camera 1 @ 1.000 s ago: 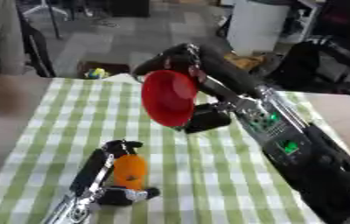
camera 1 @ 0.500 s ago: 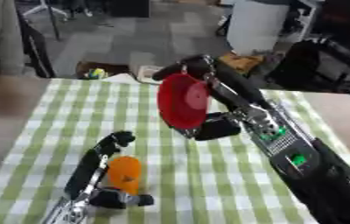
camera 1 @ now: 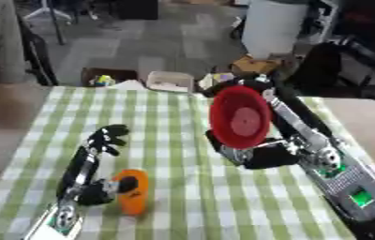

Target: Pour the contents of one cup into another cup.

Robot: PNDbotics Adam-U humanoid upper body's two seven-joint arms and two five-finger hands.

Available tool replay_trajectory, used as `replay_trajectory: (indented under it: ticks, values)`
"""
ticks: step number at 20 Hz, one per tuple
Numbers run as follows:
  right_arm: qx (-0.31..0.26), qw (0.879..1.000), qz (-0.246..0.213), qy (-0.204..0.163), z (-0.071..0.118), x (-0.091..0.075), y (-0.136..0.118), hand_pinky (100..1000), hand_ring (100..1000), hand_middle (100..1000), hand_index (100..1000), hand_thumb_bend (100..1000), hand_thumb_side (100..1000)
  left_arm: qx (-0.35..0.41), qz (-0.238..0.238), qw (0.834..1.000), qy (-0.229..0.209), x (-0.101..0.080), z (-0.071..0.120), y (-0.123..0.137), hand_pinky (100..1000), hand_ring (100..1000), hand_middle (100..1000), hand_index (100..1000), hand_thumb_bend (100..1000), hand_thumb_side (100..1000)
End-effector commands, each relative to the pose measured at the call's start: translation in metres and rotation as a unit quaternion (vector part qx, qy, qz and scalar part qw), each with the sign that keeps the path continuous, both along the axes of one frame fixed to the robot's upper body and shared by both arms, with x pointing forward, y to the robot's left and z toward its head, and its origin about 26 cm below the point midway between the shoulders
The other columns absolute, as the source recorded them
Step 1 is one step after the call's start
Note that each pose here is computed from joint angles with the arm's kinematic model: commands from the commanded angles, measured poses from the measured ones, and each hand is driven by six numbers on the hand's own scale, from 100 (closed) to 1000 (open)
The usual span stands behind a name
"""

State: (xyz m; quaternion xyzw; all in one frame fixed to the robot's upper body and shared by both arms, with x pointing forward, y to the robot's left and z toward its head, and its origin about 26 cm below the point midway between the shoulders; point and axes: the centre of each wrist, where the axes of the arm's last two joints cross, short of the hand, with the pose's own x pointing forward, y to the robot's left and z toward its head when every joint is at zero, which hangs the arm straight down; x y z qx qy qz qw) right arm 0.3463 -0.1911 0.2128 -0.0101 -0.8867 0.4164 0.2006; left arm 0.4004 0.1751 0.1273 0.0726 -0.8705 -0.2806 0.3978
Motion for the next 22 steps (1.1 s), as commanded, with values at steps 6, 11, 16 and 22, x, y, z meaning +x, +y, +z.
replay_trajectory:
  ticks: [6, 11, 16, 22]
  values:
    - [-0.003, 0.992, -0.057, 0.113, -0.044, 0.030, -0.015, 342, 414, 191, 735, 100, 100, -0.039, -0.080, 0.996, 0.004, -0.013, 0.073, 0.012, 591, 698, 819, 820, 1000, 945]
    - [-0.013, 0.977, -0.121, 0.176, -0.093, 0.062, -0.020, 369, 451, 201, 747, 125, 100, -0.046, -0.134, 0.990, 0.019, -0.030, 0.092, 0.000, 591, 701, 823, 818, 1000, 938]
    - [-0.040, 0.964, -0.170, 0.201, -0.137, 0.077, -0.024, 430, 517, 244, 784, 234, 168, -0.054, -0.173, 0.983, 0.037, -0.042, 0.099, -0.009, 587, 697, 819, 816, 1000, 919]
    - [-0.097, 0.966, -0.190, 0.147, -0.151, 0.081, -0.031, 837, 859, 515, 932, 748, 542, -0.053, -0.176, 0.982, 0.047, -0.045, 0.097, -0.010, 579, 688, 809, 813, 1000, 913]
